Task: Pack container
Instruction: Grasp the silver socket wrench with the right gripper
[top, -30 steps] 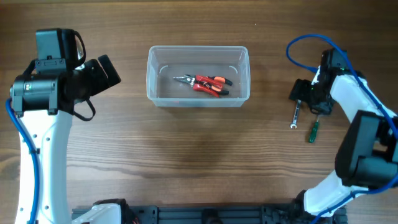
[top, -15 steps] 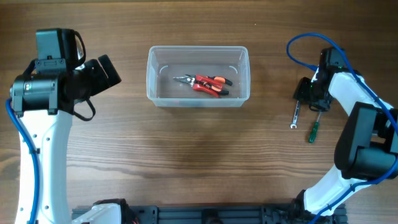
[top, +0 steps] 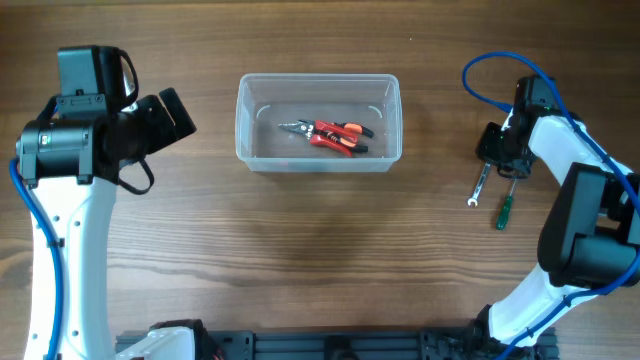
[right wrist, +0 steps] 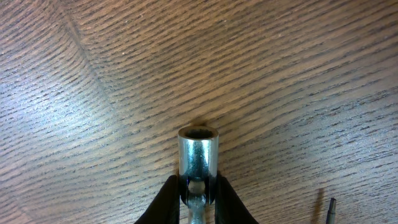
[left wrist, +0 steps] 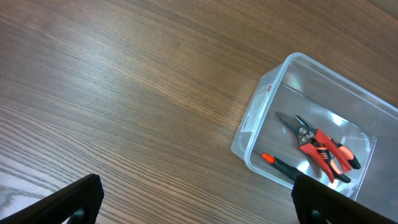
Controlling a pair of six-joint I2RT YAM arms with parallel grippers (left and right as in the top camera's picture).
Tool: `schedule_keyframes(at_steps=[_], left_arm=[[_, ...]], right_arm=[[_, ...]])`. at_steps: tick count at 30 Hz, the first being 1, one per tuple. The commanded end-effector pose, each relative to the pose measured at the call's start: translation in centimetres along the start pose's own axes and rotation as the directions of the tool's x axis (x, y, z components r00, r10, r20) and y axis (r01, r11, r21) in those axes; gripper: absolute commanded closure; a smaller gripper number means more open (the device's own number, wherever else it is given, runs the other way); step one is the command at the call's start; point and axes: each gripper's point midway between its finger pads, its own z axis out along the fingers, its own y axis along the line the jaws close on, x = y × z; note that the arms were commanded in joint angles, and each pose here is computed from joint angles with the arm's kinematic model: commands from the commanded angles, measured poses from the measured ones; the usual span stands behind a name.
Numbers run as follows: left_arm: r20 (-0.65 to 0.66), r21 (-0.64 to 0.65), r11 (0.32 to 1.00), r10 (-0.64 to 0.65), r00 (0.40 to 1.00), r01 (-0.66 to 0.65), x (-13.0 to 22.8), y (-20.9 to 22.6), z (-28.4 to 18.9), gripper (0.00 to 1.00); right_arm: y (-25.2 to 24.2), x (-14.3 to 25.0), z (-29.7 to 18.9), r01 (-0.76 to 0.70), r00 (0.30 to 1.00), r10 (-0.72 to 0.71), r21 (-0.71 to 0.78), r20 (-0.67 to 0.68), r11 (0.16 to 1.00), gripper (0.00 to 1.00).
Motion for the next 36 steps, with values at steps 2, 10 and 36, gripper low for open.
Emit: schedule_keyframes(at_steps=[2, 10, 36], left_arm=[[-0.006, 0.007, 1.000, -0.011, 1.000, 0.011, 0.0, 0.0, 0.1, 0.00], [-0.006, 0.007, 1.000, -0.011, 1.000, 0.011, 0.0, 0.0, 0.1, 0.00], [-0.006, 0.007, 1.000, -0.011, 1.000, 0.011, 0.0, 0.0, 0.1, 0.00]], right_arm=[[0.6, 3.0, 3.1, 0.008, 0.994, -0.012, -0.035, -0.111, 0.999, 0.96], [1.2, 1.8, 2.1, 0.063, 0.994, -0.068, -0.061, -0.088, 0.996, 0.96], [3.8, -0.5, -5.5, 0.282, 0.958, -0.268, -0.187, 0.099, 0.941, 0.96]])
